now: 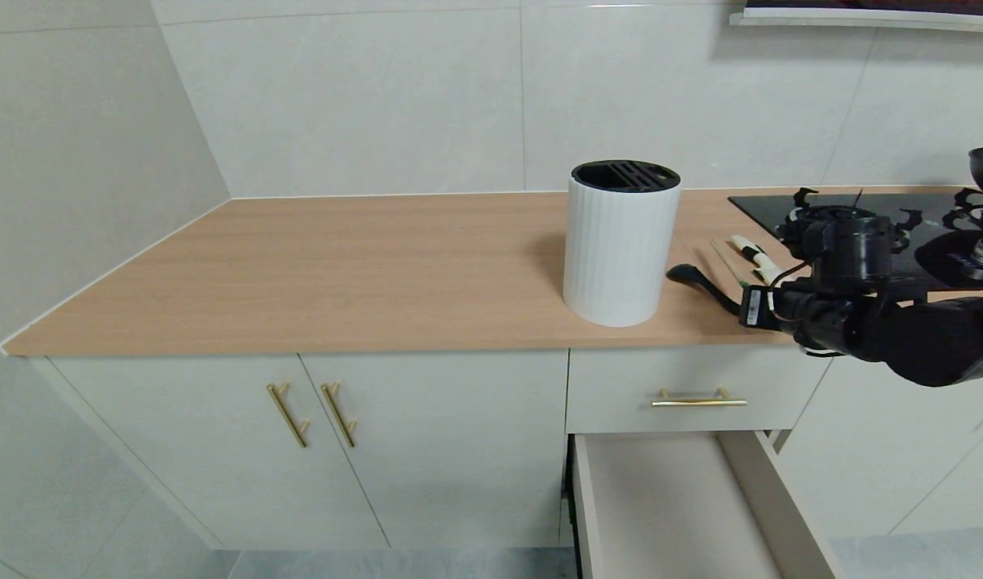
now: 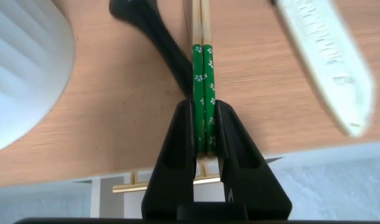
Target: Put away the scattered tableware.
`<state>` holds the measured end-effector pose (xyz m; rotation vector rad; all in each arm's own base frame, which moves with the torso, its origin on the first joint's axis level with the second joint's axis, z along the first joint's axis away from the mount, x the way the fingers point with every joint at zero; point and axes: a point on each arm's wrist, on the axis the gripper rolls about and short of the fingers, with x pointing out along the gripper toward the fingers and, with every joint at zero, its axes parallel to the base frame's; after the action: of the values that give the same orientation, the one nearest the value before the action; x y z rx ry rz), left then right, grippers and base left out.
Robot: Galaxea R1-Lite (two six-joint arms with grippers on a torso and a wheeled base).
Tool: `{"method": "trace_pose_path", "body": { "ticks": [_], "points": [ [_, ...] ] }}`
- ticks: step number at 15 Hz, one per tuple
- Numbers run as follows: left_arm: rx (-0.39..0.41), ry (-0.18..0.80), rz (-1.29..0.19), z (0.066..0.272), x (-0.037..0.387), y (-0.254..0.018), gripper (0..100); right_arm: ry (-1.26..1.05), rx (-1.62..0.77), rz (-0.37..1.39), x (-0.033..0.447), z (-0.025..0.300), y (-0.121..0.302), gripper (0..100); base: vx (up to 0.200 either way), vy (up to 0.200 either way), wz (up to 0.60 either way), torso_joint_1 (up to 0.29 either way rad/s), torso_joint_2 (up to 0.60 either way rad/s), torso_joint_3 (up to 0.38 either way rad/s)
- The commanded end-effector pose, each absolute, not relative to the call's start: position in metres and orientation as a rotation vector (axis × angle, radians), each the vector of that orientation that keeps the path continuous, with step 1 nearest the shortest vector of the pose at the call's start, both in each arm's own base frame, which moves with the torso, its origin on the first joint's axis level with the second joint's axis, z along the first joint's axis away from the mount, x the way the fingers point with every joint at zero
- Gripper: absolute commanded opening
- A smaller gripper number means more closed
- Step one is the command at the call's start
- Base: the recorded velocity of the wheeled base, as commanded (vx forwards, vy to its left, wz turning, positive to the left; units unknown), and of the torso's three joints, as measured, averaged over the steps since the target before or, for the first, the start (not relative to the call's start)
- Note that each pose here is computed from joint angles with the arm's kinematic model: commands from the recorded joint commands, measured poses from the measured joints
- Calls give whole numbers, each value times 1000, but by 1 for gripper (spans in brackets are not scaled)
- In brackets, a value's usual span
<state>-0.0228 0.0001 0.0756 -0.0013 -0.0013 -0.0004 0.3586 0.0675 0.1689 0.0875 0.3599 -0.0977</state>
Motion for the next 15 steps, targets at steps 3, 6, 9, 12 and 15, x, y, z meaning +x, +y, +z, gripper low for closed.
{"method": "trace_pose_path", "body": {
  "ticks": [3,6,9,12,15],
  "points": [
    [-2,-2,0,76,-23,0,100,302,102,-85,309,215,59,0,0,0,0,0,0,0],
    [-2,-2,0,76,-23,0,100,355,104,-18,248,238,48,0,0,0,0,0,0,0],
    [-2,-2,0,76,-23,0,100,356,124,84,208,241,43,0,0,0,0,0,0,0],
    [-2,-2,0,76,-23,0,100,366,129,155,182,241,40,0,0,0,0,0,0,0],
    [-2,-2,0,76,-23,0,100,414,109,212,169,233,41,0,0,0,0,0,0,0]
  ]
}}
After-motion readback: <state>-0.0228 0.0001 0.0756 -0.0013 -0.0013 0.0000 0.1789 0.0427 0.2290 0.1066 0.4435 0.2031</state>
